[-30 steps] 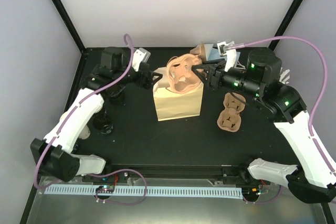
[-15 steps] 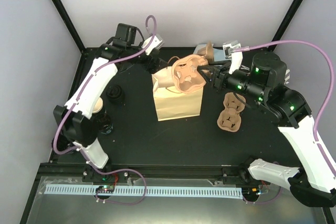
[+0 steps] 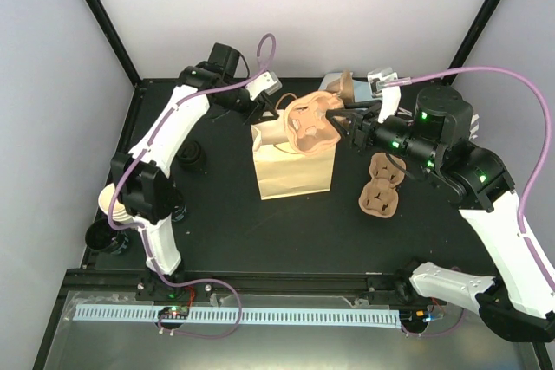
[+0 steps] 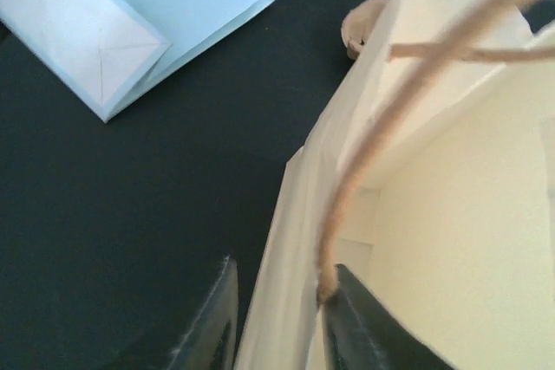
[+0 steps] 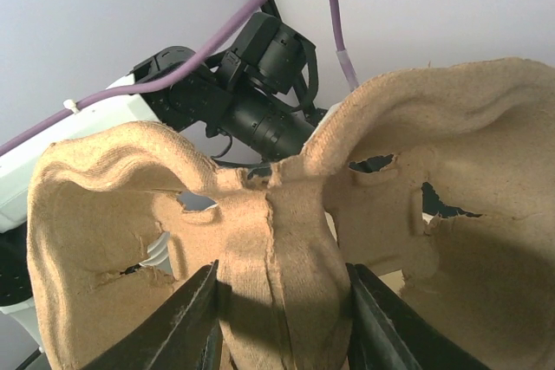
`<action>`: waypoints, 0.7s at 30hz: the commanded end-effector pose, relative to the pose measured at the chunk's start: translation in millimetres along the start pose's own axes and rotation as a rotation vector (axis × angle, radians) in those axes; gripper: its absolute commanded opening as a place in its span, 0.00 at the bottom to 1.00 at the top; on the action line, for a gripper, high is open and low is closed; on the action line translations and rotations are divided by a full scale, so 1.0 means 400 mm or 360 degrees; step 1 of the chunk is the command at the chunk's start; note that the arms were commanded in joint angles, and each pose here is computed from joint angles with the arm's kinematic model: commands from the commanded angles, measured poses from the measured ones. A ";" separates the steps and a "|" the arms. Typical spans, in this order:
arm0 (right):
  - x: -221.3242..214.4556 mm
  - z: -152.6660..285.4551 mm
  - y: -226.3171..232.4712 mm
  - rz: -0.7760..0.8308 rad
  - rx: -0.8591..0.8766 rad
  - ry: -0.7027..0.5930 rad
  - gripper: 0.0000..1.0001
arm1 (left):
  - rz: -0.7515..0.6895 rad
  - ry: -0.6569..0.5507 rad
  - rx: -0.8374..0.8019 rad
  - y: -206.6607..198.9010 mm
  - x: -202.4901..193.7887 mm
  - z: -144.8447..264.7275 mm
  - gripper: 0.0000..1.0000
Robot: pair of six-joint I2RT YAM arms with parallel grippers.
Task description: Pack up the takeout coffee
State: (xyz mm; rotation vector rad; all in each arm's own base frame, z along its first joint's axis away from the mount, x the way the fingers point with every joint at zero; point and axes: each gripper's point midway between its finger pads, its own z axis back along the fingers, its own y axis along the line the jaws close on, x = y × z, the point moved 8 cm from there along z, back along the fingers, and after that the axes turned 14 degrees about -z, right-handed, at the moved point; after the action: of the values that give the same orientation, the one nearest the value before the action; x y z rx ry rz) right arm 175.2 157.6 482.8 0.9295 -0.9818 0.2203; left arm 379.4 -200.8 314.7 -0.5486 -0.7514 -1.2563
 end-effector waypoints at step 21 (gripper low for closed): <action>-0.095 -0.010 0.000 0.0068 0.0315 0.0264 0.39 | -0.0203 -0.0128 0.0648 -0.199 0.020 0.210 0.02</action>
State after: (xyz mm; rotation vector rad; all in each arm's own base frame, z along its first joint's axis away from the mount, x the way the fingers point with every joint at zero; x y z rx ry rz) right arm 165.8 166.1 452.7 0.9714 -0.8557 0.3329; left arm 295.6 -174.1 347.3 -0.3866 -0.9054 -1.2165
